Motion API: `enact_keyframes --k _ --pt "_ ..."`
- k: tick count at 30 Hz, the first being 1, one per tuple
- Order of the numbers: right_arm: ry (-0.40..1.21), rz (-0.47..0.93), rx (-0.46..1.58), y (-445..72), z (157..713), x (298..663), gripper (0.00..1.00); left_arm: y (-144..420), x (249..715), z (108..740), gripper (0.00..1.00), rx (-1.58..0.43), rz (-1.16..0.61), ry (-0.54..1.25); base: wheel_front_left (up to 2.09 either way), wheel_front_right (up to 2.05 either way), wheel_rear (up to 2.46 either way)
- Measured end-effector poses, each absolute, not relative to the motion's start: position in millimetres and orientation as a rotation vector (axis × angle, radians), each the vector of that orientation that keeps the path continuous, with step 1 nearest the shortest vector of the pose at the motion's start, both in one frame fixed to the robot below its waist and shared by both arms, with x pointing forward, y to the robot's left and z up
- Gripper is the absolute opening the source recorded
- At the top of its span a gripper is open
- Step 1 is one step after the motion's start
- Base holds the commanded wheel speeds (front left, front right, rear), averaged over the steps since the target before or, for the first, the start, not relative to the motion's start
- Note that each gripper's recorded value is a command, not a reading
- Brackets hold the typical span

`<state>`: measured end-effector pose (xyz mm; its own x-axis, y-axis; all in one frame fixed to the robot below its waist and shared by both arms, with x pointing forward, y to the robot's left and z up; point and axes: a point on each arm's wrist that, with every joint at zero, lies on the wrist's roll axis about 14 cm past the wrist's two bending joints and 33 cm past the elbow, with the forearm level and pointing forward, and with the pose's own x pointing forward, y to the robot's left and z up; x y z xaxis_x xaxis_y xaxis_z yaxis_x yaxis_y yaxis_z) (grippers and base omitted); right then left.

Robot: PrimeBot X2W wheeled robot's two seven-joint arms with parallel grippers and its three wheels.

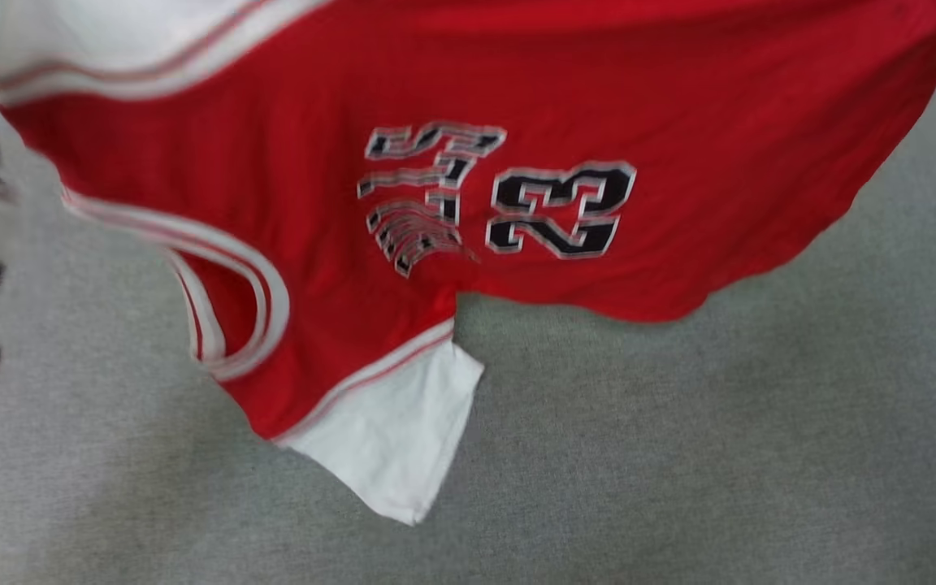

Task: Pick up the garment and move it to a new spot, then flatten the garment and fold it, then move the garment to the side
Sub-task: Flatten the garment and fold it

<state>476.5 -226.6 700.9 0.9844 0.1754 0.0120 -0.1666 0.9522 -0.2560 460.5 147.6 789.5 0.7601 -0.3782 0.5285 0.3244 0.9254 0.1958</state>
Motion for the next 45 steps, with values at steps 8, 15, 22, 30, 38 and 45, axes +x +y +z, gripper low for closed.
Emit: enact_keyframes --k 8,15,22,30,38,45 --pt "-0.057 0.120 -0.271 -242.1 695.1 528.1 0.00 152.4 518.9 810.4 0.00 0.193 -0.398 -0.656 0.00 0.00 0.00" --pt "-0.079 0.075 -0.261 -251.2 676.3 595.0 0.00 160.9 594.2 816.9 0.00 0.328 -0.362 -0.674 0.00 0.00 0.00" --pt "-0.126 0.023 -0.228 -257.0 655.2 661.9 0.00 164.1 666.7 820.5 0.00 0.413 -0.287 -0.705 0.00 0.00 0.00" --pt "-0.218 -0.075 -0.222 -273.6 662.4 710.3 0.00 162.2 704.2 824.9 0.00 0.409 -0.256 -0.816 0.00 0.00 0.00" --pt "-0.224 -0.065 -0.219 -257.6 630.4 733.2 0.00 162.2 726.9 764.4 0.00 0.320 -0.283 -0.696 0.00 0.00 0.00" --pt "-0.166 -0.016 -0.196 -239.1 587.1 729.2 0.00 145.6 711.5 686.9 0.00 0.245 -0.364 -0.564 0.00 0.00 0.00"
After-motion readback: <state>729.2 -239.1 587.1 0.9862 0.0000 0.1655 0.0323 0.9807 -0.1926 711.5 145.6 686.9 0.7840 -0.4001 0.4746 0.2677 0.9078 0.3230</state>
